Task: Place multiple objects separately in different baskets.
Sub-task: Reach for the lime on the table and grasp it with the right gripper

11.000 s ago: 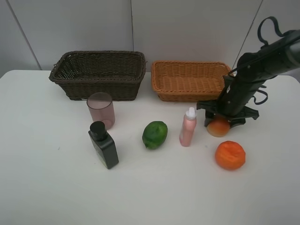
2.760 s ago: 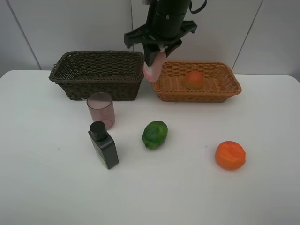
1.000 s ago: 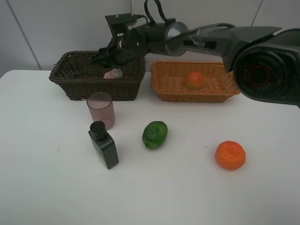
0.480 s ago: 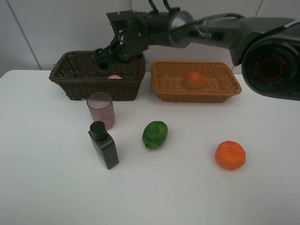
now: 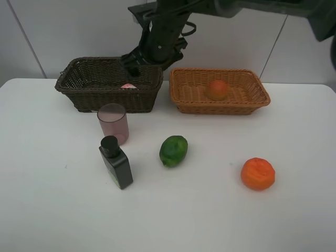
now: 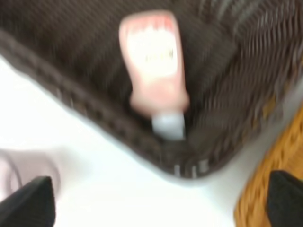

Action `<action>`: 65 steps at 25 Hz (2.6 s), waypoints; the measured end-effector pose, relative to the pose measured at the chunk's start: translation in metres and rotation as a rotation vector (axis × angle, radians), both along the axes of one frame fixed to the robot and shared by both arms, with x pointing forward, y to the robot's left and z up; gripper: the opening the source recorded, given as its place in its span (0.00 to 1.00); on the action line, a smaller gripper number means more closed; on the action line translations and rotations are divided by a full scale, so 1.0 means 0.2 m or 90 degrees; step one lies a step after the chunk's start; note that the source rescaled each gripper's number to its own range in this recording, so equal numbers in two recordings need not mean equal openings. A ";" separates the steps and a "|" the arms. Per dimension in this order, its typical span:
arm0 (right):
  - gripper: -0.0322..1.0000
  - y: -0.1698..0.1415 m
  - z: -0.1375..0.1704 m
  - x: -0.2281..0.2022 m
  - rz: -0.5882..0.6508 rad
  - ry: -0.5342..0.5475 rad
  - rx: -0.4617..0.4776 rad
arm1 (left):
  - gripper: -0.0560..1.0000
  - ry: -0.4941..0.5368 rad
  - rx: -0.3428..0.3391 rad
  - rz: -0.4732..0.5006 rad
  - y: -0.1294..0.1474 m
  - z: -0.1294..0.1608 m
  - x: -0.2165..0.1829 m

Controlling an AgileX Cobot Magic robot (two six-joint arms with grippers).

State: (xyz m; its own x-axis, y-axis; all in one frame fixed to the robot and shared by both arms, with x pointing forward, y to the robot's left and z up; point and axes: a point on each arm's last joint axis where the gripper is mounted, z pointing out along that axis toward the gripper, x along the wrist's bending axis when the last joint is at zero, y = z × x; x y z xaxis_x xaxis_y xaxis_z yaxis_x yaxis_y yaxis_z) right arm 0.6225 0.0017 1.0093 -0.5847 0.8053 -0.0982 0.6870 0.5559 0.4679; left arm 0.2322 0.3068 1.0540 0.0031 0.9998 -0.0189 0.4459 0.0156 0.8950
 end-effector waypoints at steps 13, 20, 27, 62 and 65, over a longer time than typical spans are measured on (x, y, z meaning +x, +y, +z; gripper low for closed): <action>0.96 -0.21 -0.16 -0.28 -0.203 0.173 -0.021 | 1.00 0.000 0.000 0.000 0.00 0.00 0.00; 0.96 -0.26 -0.31 -0.35 -0.379 0.224 0.018 | 1.00 0.000 0.000 0.000 0.00 0.00 0.00; 0.96 -0.25 -0.37 -0.34 -0.504 0.220 0.103 | 1.00 0.000 0.000 0.000 0.00 0.00 0.00; 0.96 -0.25 -0.59 -0.33 -0.538 0.249 0.039 | 1.00 0.000 0.001 0.001 0.00 0.00 0.00; 0.96 -0.25 -0.62 -0.34 -0.541 0.256 0.029 | 1.00 0.000 0.001 0.001 0.00 0.00 0.00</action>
